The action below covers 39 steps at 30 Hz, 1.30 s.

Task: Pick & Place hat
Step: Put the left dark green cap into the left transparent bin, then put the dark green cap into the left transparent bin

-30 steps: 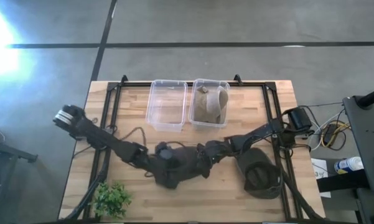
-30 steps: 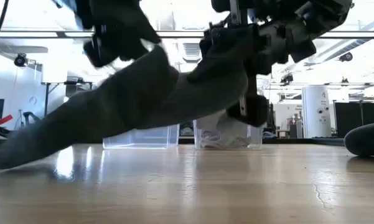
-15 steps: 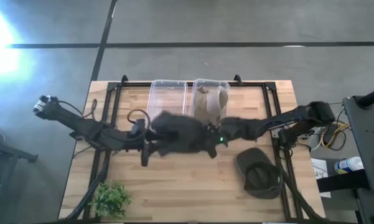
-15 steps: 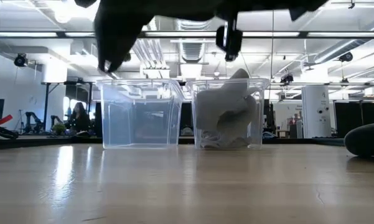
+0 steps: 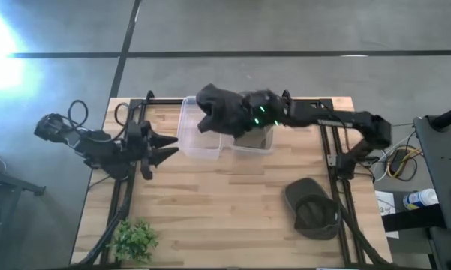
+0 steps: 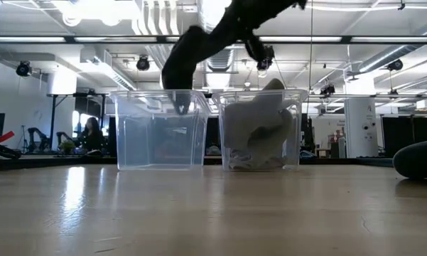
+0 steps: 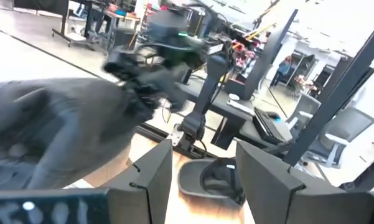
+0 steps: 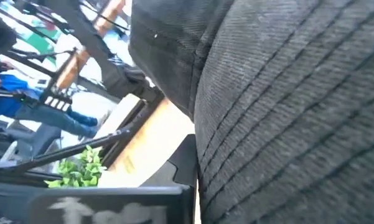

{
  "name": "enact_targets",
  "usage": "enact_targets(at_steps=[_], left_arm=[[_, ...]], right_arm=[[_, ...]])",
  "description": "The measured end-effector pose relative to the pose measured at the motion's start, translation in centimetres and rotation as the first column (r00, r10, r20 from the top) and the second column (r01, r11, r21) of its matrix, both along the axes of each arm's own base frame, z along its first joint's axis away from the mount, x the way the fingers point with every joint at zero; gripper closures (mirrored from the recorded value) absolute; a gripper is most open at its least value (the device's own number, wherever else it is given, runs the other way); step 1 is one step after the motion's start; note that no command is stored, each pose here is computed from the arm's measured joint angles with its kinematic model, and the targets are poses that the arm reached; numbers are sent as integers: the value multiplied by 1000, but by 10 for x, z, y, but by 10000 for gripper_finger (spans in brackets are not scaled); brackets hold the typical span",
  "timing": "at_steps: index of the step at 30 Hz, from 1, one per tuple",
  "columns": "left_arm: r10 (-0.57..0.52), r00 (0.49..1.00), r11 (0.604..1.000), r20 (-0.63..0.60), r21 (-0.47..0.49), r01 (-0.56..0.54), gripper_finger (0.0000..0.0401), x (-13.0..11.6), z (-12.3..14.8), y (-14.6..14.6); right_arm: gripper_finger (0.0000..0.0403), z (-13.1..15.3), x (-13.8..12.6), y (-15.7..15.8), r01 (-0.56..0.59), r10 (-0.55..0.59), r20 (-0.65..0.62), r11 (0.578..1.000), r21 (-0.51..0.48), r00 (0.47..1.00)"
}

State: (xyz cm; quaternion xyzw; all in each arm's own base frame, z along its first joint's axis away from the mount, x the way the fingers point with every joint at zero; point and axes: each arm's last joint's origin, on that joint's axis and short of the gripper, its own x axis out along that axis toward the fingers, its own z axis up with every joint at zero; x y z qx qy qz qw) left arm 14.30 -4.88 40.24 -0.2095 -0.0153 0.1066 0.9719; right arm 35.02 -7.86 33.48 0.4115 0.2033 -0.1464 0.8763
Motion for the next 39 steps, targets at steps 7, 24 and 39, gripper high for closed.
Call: enact_targets(at_steps=[7, 24, 39], left_arm=[[11, 999, 1000, -43, 11, -11, 229, 1, -5, 0], [1, 994, 1000, -107, 12, 0, 229, 21, -17, -10], [-17, 981, 999, -193, 27, 22, 229, 28, -28, -15]], right_arm=[[367, -20, 53, -38, -88, 115, -136, 978, 189, 984], [294, -64, 115, -81, -69, 162, -388, 968, 243, 907], [189, 32, 49, -33, -284, 166, -615, 954, -99, 771]])
